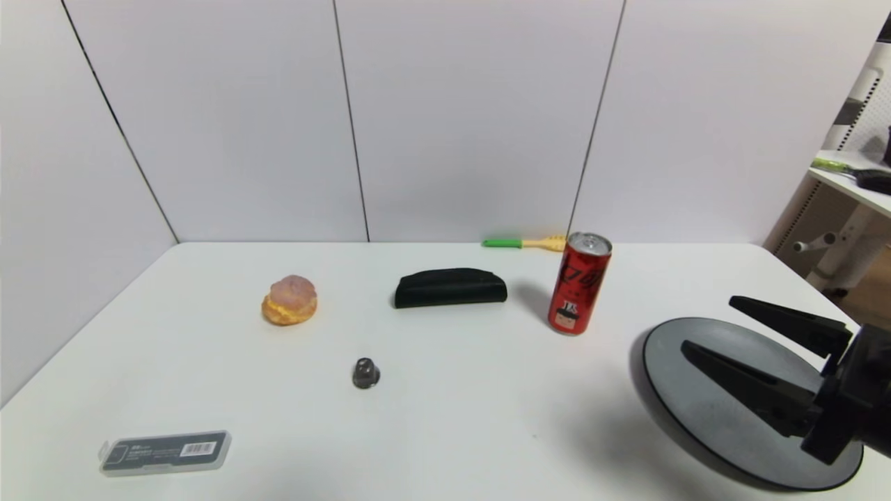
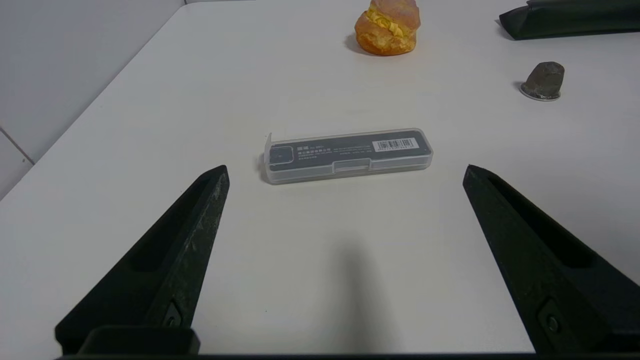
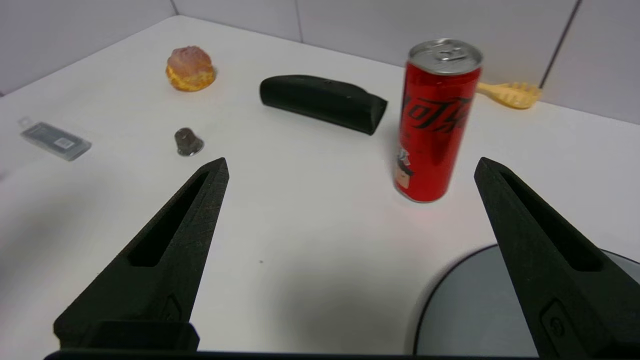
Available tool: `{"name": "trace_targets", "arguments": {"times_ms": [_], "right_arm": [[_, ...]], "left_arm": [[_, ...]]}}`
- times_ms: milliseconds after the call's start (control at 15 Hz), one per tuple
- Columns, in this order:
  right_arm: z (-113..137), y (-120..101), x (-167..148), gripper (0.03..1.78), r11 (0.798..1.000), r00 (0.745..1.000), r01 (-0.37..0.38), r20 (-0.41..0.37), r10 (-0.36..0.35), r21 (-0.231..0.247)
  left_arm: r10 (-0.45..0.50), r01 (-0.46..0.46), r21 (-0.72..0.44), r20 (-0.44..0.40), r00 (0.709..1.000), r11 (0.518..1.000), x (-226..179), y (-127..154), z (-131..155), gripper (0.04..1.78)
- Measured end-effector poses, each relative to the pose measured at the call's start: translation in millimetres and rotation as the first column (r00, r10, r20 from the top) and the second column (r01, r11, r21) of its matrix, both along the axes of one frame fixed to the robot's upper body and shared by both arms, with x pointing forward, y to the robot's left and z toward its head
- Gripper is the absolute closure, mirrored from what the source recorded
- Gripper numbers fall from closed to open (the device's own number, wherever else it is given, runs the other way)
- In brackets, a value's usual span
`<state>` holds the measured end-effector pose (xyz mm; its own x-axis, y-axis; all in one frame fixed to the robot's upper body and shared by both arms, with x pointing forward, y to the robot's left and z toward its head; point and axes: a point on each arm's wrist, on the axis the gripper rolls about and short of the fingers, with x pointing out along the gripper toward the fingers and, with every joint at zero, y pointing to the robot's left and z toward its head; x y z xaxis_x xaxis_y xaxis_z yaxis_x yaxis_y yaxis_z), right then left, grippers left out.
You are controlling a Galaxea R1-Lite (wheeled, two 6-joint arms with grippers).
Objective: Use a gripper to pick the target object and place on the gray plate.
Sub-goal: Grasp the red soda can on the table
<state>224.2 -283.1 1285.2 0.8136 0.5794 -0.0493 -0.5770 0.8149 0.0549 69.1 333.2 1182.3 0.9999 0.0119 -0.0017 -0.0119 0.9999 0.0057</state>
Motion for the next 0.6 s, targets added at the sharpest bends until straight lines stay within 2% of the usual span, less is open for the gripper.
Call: {"name": "trace_targets", "arguments": {"times_ms": [267,600], "right_arm": [[-8,12,22,0.11,1.0,0.999,-0.021,-0.026,0.021,-0.015],[-23,20,66,0.11,1.0,0.999,0.018,-0.04,-0.019,-0.023]], "left_arm": [[0.0,0.0,0.0,0.0,1.0,1.0,0,0,0,0.13],[0.0,0.0,0.0,0.0,1.0,1.0,0,0,0,0.13]]}}
